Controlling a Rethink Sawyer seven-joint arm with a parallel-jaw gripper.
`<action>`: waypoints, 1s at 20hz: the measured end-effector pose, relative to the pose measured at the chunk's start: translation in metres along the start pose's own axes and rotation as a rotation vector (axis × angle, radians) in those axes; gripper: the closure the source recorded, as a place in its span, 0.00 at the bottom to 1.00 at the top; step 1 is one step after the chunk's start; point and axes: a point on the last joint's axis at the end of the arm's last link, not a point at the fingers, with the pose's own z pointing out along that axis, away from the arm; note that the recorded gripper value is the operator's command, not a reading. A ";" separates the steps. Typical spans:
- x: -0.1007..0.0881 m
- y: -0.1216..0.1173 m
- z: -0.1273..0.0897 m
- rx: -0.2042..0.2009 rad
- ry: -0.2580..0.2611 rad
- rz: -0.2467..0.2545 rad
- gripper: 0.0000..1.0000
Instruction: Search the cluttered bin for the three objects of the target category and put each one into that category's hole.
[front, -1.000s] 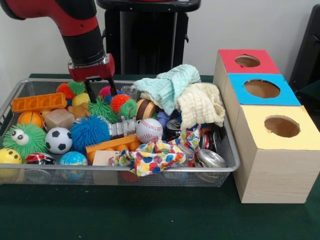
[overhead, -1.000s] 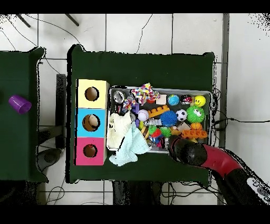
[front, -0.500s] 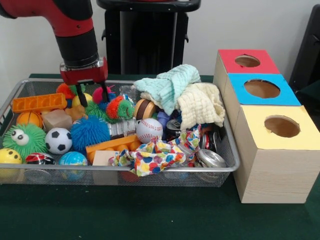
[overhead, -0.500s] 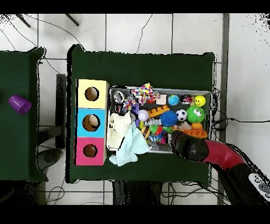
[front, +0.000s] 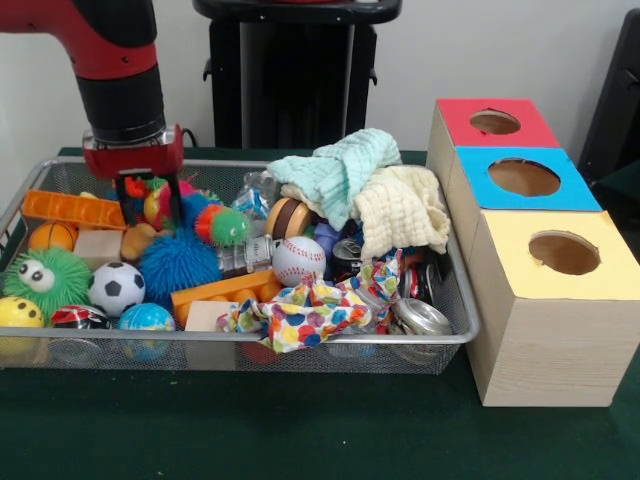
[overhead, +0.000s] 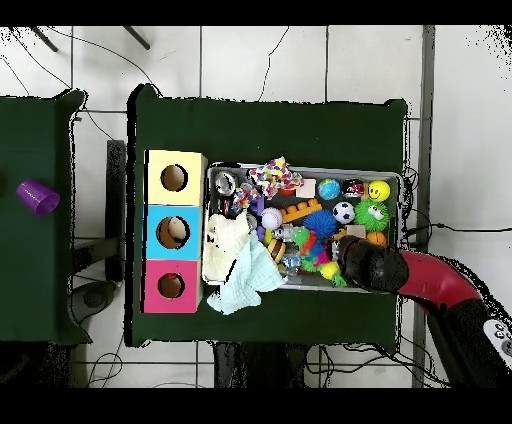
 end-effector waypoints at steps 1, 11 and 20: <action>-0.002 -0.001 0.000 0.001 -0.004 -0.001 0.00; -0.012 -0.028 0.011 0.017 -0.038 0.012 0.00; -0.025 -0.037 0.013 0.012 -0.069 0.023 0.00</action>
